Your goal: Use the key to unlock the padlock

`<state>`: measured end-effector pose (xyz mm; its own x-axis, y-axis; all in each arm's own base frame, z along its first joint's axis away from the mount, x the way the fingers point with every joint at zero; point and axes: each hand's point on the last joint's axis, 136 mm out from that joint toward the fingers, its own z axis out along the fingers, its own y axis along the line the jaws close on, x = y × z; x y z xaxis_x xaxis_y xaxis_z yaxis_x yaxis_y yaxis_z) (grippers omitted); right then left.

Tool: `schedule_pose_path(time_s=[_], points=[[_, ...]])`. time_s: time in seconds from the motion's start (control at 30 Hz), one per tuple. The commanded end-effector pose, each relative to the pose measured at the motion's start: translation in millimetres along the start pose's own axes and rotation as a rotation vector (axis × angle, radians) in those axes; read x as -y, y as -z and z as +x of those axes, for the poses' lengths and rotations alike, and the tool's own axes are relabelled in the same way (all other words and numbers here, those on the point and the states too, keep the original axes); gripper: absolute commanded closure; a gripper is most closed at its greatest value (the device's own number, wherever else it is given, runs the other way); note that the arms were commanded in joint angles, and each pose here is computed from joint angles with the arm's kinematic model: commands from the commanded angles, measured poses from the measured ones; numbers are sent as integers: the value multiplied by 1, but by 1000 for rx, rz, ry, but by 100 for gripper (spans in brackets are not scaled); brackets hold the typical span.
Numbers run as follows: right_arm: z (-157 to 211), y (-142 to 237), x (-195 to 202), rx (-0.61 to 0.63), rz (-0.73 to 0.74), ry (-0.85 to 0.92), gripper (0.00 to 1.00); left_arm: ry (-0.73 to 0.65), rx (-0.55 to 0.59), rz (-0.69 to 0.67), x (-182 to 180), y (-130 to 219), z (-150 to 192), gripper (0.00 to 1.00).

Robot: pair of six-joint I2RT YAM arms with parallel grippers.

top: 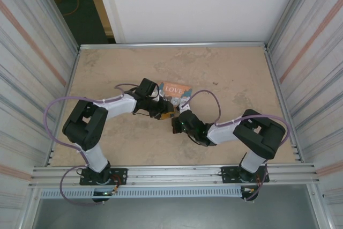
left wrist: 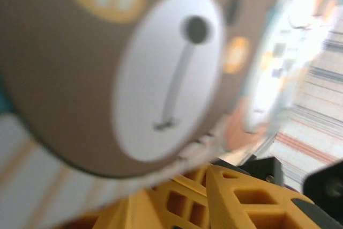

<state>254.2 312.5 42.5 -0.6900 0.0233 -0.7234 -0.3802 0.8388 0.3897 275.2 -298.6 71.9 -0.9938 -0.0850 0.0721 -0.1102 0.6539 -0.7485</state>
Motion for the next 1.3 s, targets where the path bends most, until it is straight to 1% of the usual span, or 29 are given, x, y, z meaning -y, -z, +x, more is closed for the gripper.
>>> schedule_pose_path(time_s=[0.0, 0.13, 0.27, 0.5, 0.57, 0.67, 0.83, 1.1, 1.27], points=[[-17, -1, -17, 61, -44, -53, 100, 14, -56, 25, 1, 1, 11, 61], [-16, -2, -16, 54, -46, -73, 100, 5, -44, 21, 1, 9, 12, 58], [-13, -1, -17, 29, -57, -105, 100, -15, -5, 16, 2, 27, 13, 56], [-8, 3, -22, -9, -80, -147, 100, -59, 195, 123, 14, 83, 4, 53], [-8, 5, -23, -12, -91, -169, 100, -71, 258, 132, 13, 99, 4, 50], [-7, 7, -27, -33, -112, -214, 100, -90, 329, 160, 12, 113, 6, 48], [2, 7, -36, -93, -147, -325, 100, -102, 367, 242, 13, 117, 14, 45], [5, 10, -44, -123, -178, -453, 100, -13, 365, 321, -6, 104, 22, 45], [0, 11, -49, -128, -195, -507, 100, 23, 366, 336, -17, 97, 25, 45]])
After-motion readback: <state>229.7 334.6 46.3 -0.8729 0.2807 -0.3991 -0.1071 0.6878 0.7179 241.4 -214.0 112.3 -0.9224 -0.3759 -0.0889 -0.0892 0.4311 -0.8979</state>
